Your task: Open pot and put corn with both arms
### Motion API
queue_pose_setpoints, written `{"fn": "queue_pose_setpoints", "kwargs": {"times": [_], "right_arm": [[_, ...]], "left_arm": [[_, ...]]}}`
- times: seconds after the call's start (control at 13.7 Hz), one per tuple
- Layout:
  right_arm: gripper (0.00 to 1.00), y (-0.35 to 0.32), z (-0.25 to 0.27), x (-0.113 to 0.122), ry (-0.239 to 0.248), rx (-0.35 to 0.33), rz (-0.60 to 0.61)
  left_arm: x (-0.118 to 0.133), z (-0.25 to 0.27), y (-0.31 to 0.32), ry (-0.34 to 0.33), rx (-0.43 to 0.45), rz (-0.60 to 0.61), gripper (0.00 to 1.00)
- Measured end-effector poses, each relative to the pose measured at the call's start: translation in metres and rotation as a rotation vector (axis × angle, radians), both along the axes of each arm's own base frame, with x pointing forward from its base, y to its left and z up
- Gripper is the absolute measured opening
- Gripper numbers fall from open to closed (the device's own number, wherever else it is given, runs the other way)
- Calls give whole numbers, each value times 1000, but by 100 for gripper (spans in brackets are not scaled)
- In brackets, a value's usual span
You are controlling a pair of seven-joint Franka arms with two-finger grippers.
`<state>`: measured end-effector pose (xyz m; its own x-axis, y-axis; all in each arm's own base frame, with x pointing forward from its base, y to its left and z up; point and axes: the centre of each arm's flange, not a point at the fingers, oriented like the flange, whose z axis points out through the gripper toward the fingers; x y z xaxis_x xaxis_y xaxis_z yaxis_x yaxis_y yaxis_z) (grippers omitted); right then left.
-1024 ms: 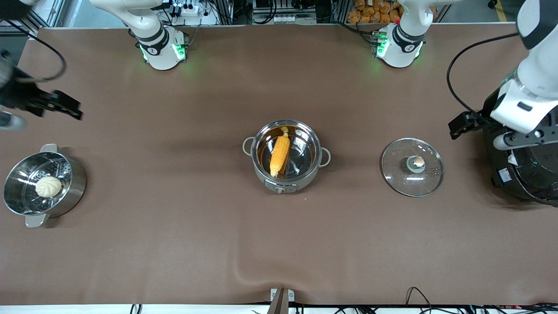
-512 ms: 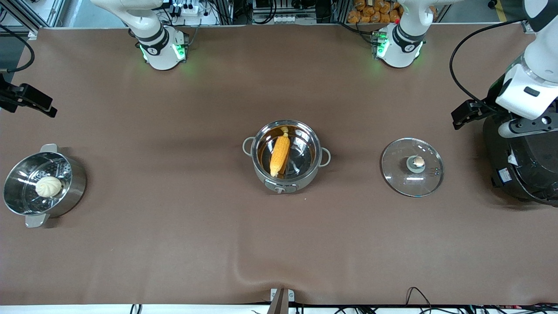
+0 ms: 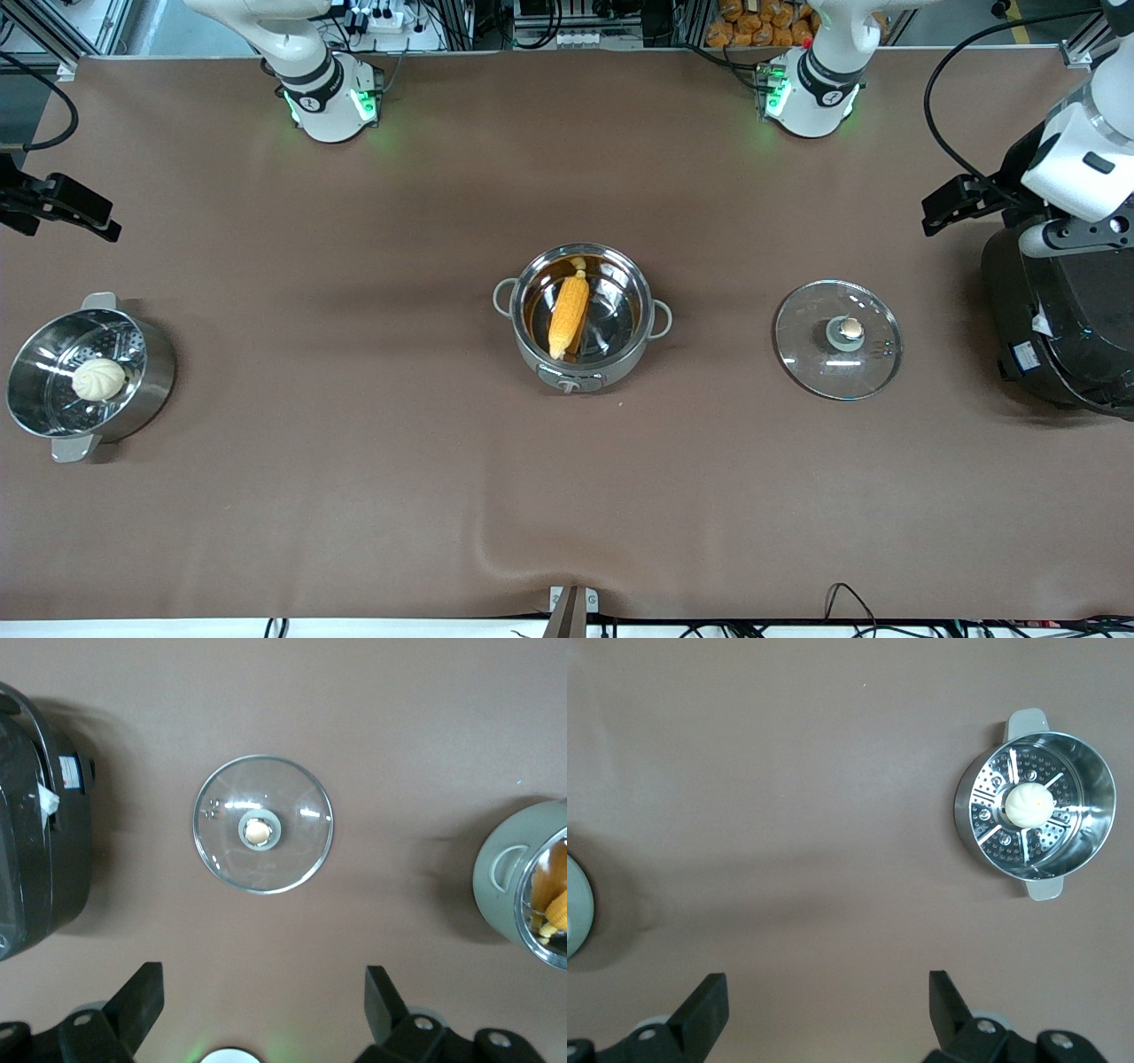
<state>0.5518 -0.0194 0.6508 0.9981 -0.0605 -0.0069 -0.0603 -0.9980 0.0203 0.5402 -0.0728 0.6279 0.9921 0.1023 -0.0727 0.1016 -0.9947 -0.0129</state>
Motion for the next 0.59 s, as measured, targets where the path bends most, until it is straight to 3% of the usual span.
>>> {"fn": "queue_pose_setpoints", "kwargs": {"times": [0.59], "right_arm": [[100, 0, 0, 0, 0, 0, 3]], "left_arm": [[-19, 21, 15, 4, 3, 28, 100]]}}
